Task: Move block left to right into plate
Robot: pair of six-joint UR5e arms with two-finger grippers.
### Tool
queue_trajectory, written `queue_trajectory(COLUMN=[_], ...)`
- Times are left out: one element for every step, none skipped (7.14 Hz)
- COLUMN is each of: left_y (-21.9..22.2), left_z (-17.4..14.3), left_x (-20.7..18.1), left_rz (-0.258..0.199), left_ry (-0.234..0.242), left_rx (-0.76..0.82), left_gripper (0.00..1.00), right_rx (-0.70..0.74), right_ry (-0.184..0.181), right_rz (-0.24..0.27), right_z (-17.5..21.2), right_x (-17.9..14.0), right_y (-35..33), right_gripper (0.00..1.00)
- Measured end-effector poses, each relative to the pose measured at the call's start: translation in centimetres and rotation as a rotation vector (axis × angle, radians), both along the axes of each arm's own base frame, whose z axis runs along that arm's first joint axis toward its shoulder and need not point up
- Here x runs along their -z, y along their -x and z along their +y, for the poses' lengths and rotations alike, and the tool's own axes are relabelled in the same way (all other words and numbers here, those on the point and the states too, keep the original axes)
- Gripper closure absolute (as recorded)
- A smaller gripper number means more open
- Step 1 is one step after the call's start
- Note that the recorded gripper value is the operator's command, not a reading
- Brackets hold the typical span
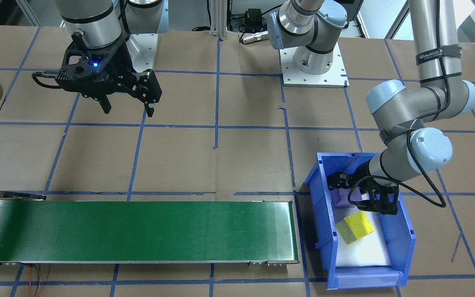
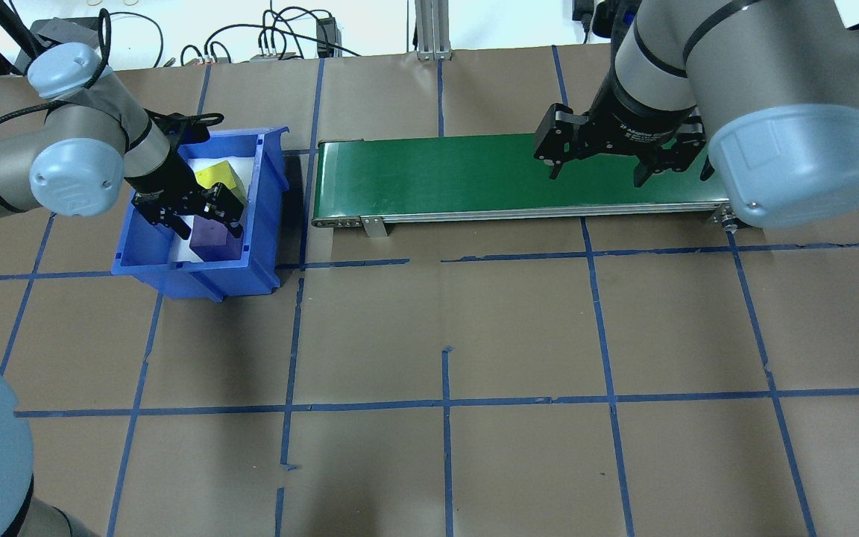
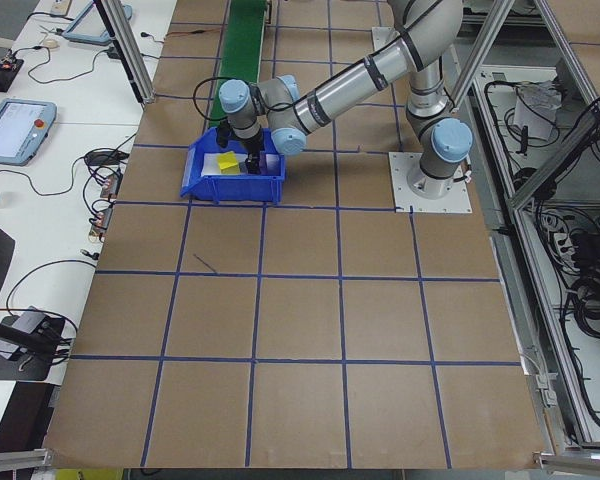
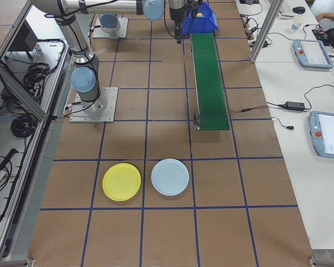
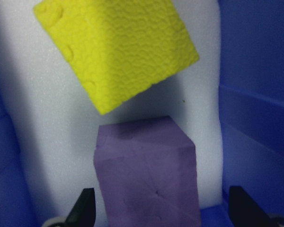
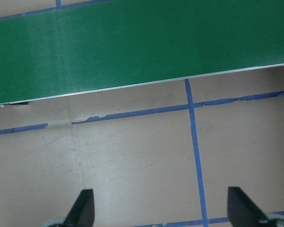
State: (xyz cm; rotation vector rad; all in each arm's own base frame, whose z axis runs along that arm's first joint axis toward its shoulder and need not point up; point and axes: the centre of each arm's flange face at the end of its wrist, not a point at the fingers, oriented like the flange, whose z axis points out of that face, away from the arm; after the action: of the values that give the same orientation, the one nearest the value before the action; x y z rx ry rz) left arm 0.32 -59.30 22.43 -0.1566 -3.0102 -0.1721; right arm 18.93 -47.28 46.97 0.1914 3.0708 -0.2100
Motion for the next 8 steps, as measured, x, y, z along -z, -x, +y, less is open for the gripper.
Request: queue_trajectory(left_y=[0.0,-0.1,-0.3,-0.5,-0.2,1.8,5.6,9.9], left_z=[-0.1,-0.3,-0.7,-1.2,-1.3,-0.7,0.3,1.1], left_x=[0.2,-0.1,-1.7,-5.3,-10.8,-16.4,-20.4,-21.6], left_rz=[-0.005,-0.010,-0.028,-0.059,-0.086,-0.089,-0.059,-0.020], left_ry=[0.014,0.031,0.068,0.141,0.241,0.345,0.429,0.464], left_rx=[0.003,0.004,0.005,0.006,0.014,0.045,0.106,0.177], left_gripper=[0.92,0.92,0.92,0.92,0.92,0.92,0.92,0.92], right_rx=[0.000,0.000,0.000,0.000,0.000,0.000,0.000,0.000], right_ry=[-0.002,-0.002,-0.002,-0.001,-0.001,-0.001,-0.002,-0.003], right_rz=[0.000,0.000,0.000,0.000,0.000,0.000,0.000,0.000], right_z=[0.0,0.1,0.1,0.1,0.1,0.1,0.1,0.1], right_x=[0.1,0.2,0.2,0.2,0.2,0.2,0.2,0.3], right_y=[0.0,0.0,0.0,0.0,0.0,0.0,0.0,0.0], right_gripper=[0.00,0.00,0.00,0.00,0.00,0.00,0.00,0.00])
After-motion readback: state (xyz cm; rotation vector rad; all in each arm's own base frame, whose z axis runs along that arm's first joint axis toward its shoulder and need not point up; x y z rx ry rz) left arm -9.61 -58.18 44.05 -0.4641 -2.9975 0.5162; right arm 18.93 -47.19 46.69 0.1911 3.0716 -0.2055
